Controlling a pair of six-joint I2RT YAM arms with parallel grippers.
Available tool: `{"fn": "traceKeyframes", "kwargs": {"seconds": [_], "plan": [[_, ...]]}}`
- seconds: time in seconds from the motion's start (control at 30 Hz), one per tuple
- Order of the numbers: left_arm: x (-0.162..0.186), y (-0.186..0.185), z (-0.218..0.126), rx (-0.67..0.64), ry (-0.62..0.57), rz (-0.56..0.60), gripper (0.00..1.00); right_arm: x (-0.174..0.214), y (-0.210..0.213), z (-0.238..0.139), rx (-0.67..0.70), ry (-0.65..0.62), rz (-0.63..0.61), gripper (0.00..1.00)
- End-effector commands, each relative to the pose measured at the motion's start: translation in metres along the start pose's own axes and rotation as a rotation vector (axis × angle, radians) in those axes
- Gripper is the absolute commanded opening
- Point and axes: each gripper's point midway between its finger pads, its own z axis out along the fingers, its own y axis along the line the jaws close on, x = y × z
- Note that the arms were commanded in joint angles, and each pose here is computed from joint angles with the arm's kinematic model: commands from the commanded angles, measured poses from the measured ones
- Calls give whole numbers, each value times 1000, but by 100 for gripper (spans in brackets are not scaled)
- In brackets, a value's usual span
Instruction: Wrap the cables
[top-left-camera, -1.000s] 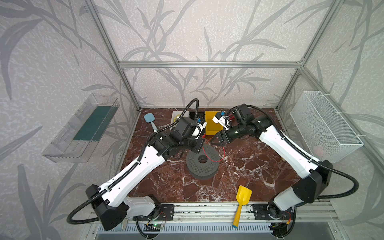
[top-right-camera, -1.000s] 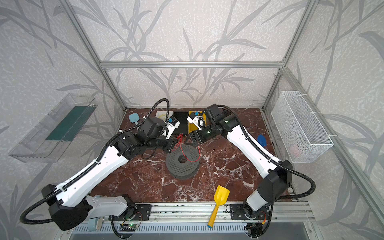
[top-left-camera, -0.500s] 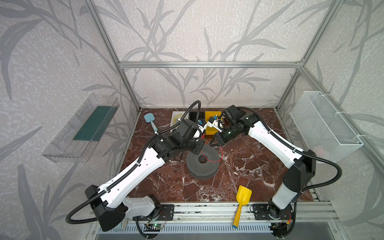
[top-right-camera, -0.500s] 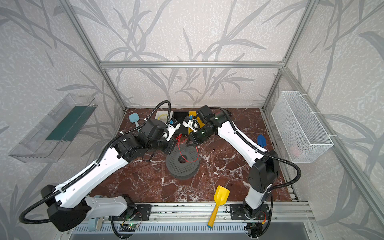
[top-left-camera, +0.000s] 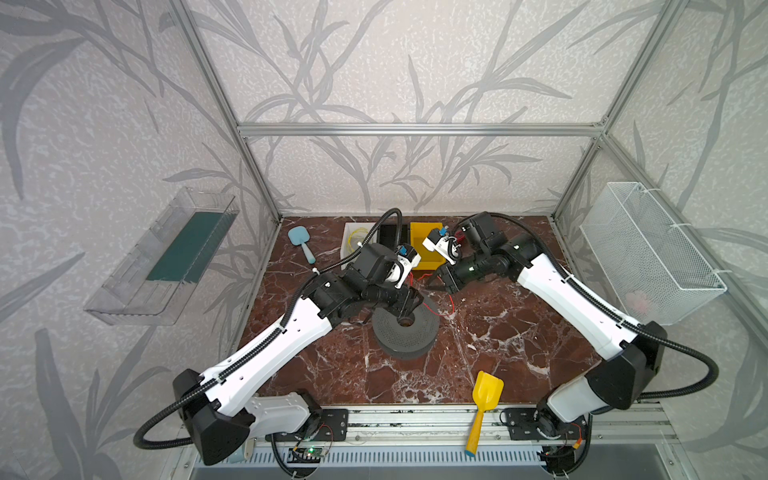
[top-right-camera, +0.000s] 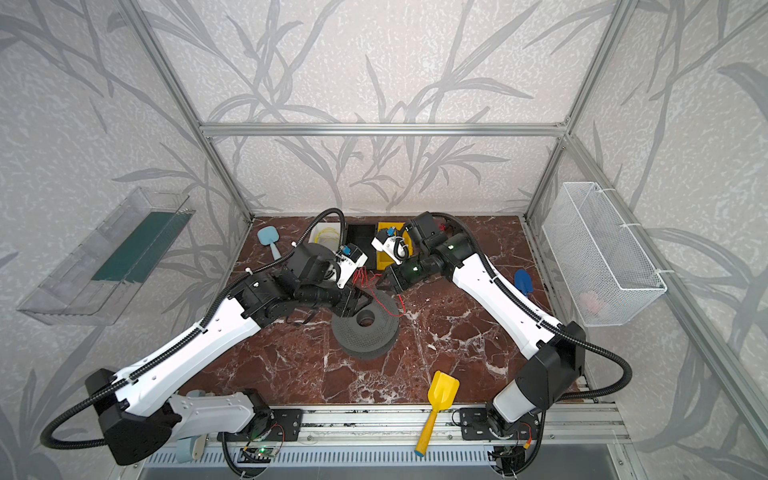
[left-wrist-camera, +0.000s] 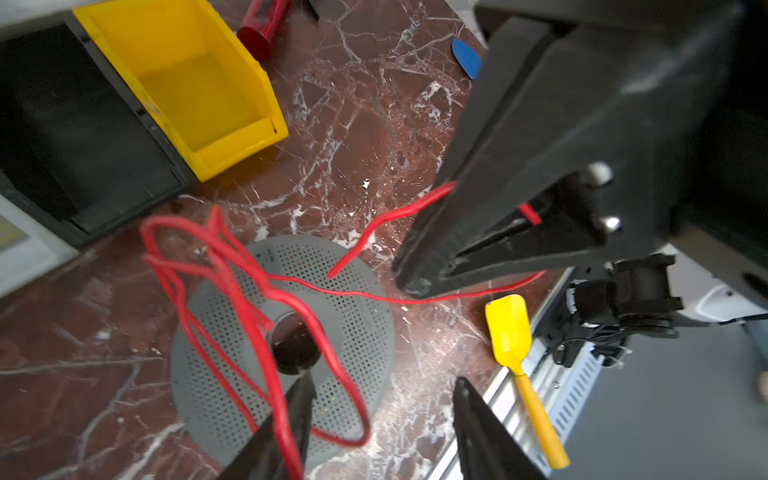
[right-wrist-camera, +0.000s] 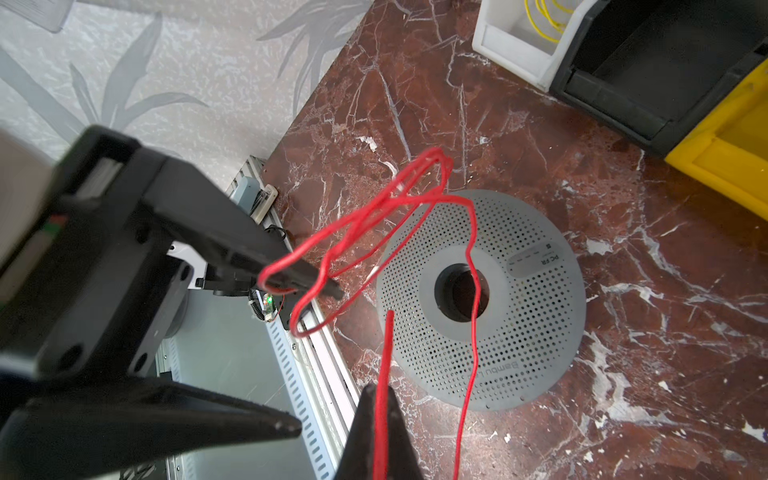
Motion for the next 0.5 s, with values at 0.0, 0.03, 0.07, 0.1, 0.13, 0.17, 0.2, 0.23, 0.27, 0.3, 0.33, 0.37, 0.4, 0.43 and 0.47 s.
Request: {"fn": "traceKeyframes", "kwargs": {"seconds": [0.0, 0.03, 0.07, 0.1, 0.13, 0.17, 0.2, 0.23, 0.27, 0.3, 0.33, 0.37, 0.4, 0.43, 0.47], "plan": [[-1, -2, -21, 62, -45, -64, 59, 25, 7, -4, -42, 47, -14, 0], [1, 2, -25, 63, -53, -87, 60, 31, 6, -3, -41, 51, -13, 0], [2, 7, -29, 61, -62, -111, 60, 35, 6, -3, -40, 55, -12, 0], [3, 13, -32, 63, -75, -143, 61, 40, 4, -1, -41, 59, -9, 0], [4, 17, -35, 76, -86, -172, 61, 43, 4, 0, -43, 60, -8, 0], [5, 21, -38, 78, -101, -196, 62, 46, 3, 0, -43, 62, -6, 0], [5, 25, -42, 82, -118, -220, 64, 49, 2, 1, -41, 65, -6, 0], [4, 28, -45, 87, -138, -236, 66, 51, 0, 1, -37, 62, -5, 0], [4, 30, -47, 92, -152, -247, 67, 52, 0, 2, -35, 59, -5, 0], [3, 30, -47, 105, -158, -257, 68, 53, 1, 2, -40, 55, -7, 0], [4, 30, -46, 125, -154, -270, 68, 54, 3, 2, -52, 54, -9, 0], [4, 27, -44, 158, -148, -280, 68, 54, 4, 1, -56, 54, -11, 0], [6, 22, -41, 201, -131, -288, 65, 54, 4, 1, -58, 53, -15, 0], [8, 17, -37, 245, -113, -290, 62, 55, 5, 1, -62, 49, -21, 0], [10, 13, -35, 279, -101, -291, 60, 55, 6, 0, -68, 47, -24, 0]]}}
